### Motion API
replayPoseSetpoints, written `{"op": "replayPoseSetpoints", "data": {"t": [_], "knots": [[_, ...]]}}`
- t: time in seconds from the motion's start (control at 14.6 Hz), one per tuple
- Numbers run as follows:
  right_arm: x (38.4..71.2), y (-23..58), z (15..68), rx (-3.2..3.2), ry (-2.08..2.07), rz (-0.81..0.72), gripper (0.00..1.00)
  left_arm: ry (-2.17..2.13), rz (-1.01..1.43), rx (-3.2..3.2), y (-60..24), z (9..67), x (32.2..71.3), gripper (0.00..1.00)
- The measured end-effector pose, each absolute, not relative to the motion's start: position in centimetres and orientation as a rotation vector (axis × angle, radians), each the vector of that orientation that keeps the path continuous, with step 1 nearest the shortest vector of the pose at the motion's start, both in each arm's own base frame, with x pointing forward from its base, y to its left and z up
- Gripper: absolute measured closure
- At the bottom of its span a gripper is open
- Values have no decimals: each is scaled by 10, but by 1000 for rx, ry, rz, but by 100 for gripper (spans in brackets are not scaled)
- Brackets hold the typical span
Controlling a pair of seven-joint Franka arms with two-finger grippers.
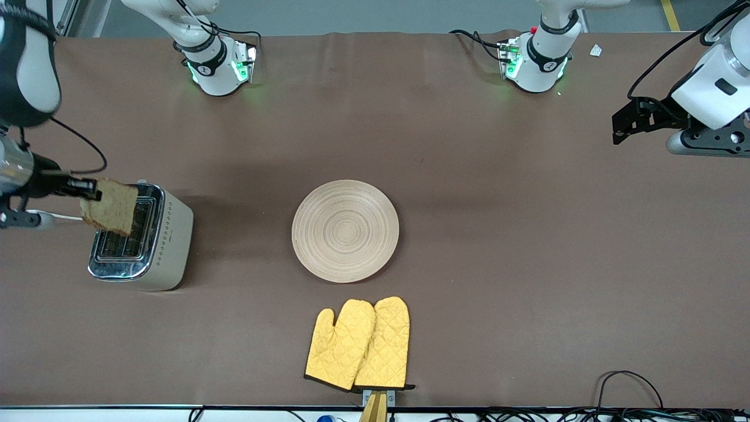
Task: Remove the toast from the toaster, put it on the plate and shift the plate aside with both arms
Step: 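Grasp the toast with the right gripper and lift it out, then carry the toast with the right gripper over the wooden plate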
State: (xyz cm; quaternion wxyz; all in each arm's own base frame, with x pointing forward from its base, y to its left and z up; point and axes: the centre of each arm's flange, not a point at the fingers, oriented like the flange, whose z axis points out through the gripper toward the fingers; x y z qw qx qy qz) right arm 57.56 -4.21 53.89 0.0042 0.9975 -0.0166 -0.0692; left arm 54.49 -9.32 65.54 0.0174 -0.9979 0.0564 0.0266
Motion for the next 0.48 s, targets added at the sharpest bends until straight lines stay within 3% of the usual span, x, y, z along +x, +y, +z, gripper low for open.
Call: {"op": "replayPoseSetpoints", "data": {"t": [0.21,0.48], "knots": [[563,3,582,3162,29,-212,88,175,83,-3101,-93,655,545,0],[564,53,569,3306,-66,-261,88,175,83,-3101,-93,655,545,0]]}}
